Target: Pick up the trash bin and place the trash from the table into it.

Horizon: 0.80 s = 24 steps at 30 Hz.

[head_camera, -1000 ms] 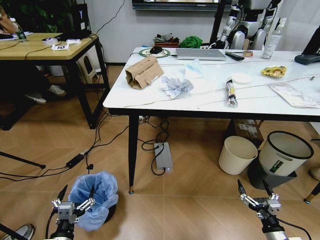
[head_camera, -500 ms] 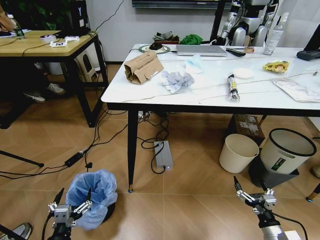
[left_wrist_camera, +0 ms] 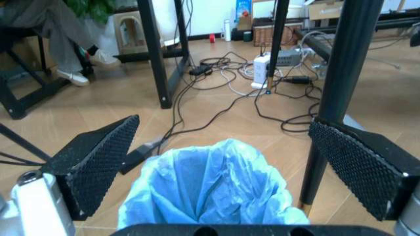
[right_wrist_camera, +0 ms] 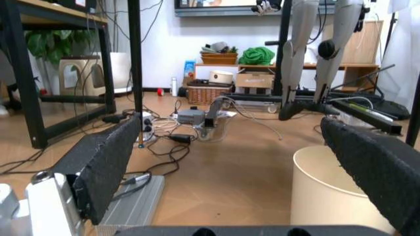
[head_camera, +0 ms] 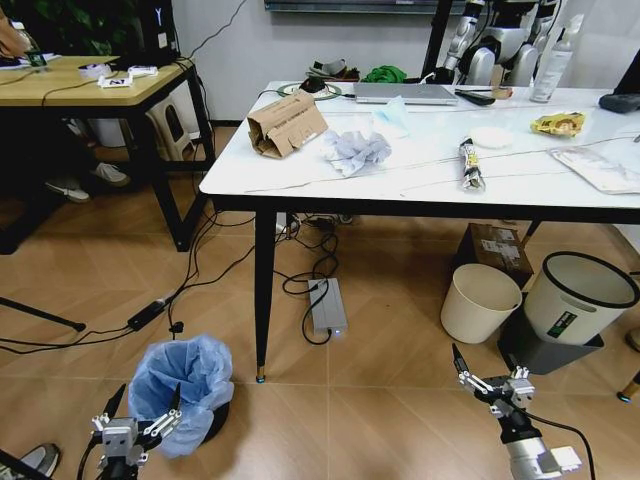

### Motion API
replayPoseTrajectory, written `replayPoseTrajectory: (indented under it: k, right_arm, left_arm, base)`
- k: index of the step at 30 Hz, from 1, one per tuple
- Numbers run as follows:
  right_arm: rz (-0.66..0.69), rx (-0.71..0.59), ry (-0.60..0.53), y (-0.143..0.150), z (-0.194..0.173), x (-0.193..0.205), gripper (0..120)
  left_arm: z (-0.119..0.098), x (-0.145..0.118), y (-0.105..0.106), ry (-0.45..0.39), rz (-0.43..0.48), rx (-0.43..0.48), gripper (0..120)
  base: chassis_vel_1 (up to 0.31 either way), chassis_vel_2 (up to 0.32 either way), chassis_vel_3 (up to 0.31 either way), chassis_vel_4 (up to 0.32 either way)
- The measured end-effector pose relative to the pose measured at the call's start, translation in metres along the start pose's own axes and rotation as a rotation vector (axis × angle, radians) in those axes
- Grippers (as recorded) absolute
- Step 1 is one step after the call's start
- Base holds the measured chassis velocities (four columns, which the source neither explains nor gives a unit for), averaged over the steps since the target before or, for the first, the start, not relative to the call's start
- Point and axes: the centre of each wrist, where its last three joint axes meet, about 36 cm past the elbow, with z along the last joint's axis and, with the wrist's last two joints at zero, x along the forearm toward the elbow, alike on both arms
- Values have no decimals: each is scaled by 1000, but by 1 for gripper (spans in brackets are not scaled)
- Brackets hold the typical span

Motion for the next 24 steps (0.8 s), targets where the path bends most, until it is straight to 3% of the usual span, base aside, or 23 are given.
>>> replayPoseTrajectory:
  k: [9,24]
  right_arm:
    - [38,19,-3,-2,-4,14,100]
    - [43,66,11,-4,-6,26,100]
  left_arm:
    - [-2,1,10,8,21,-10,100]
    - [-1,-9,8,-12,7,-3,100]
  base:
    - [0,0,0,0]
    - [0,0,0,0]
